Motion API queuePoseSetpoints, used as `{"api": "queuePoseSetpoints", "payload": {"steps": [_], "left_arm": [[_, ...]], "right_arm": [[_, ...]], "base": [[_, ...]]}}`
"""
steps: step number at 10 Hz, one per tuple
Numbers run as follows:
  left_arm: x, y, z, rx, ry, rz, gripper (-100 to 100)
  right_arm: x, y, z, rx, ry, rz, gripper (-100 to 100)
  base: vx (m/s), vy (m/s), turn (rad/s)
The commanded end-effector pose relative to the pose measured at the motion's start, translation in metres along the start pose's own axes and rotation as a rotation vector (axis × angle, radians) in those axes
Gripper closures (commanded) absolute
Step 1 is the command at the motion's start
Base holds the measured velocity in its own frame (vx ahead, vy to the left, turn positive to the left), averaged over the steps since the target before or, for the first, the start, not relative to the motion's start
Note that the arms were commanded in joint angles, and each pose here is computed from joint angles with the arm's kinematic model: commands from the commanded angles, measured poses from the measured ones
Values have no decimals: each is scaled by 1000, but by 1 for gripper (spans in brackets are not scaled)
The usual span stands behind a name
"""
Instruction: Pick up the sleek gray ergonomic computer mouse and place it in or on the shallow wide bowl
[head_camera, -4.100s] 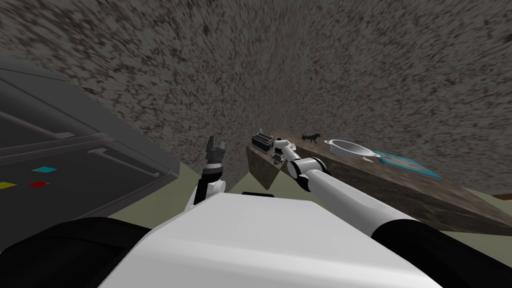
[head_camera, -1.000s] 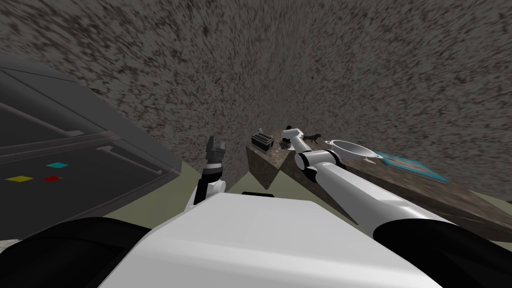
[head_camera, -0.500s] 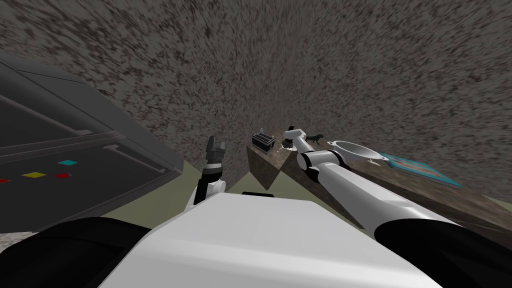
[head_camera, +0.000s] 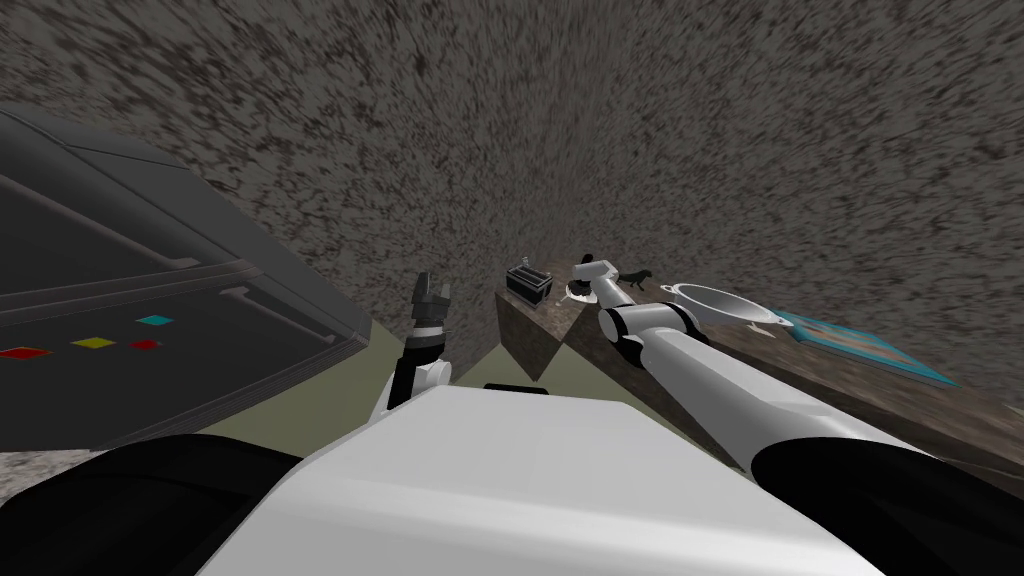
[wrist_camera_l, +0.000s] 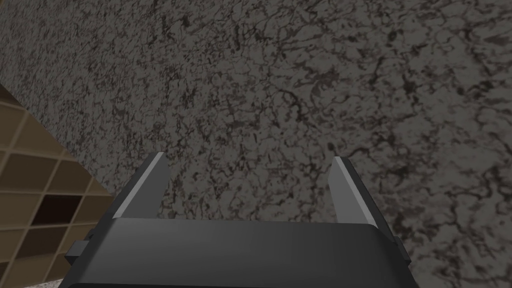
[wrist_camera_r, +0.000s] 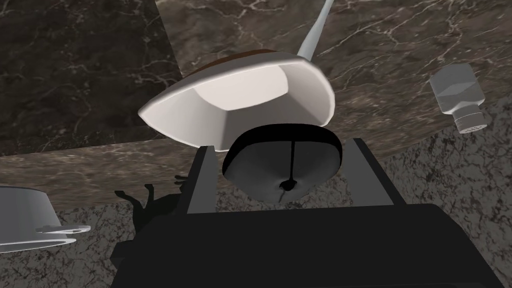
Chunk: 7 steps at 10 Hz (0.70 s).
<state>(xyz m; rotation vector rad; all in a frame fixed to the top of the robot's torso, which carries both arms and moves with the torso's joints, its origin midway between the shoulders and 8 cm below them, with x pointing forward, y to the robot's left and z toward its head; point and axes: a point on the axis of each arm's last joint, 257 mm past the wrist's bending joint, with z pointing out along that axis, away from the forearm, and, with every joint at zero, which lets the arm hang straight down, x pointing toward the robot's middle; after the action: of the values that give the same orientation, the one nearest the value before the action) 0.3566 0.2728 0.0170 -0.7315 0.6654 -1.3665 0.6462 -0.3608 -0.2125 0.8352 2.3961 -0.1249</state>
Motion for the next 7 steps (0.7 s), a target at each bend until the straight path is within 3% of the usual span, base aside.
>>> {"api": "queuePoseSetpoints", "payload": {"steps": [1, 6, 7], "left_arm": [[0, 0, 0, 0, 0, 0, 0], [0, 0, 0, 0, 0, 0, 0], [0, 0, 0, 0, 0, 0, 0]], "right_arm": [[-5, -2, 4, -2, -17, -1, 100], [-29, -40, 24, 14, -112, -14, 100], [-31, -39, 24, 9, -118, -14, 100]], "base": [[11, 4, 20], [16, 7, 54], [16, 2, 19]]}}
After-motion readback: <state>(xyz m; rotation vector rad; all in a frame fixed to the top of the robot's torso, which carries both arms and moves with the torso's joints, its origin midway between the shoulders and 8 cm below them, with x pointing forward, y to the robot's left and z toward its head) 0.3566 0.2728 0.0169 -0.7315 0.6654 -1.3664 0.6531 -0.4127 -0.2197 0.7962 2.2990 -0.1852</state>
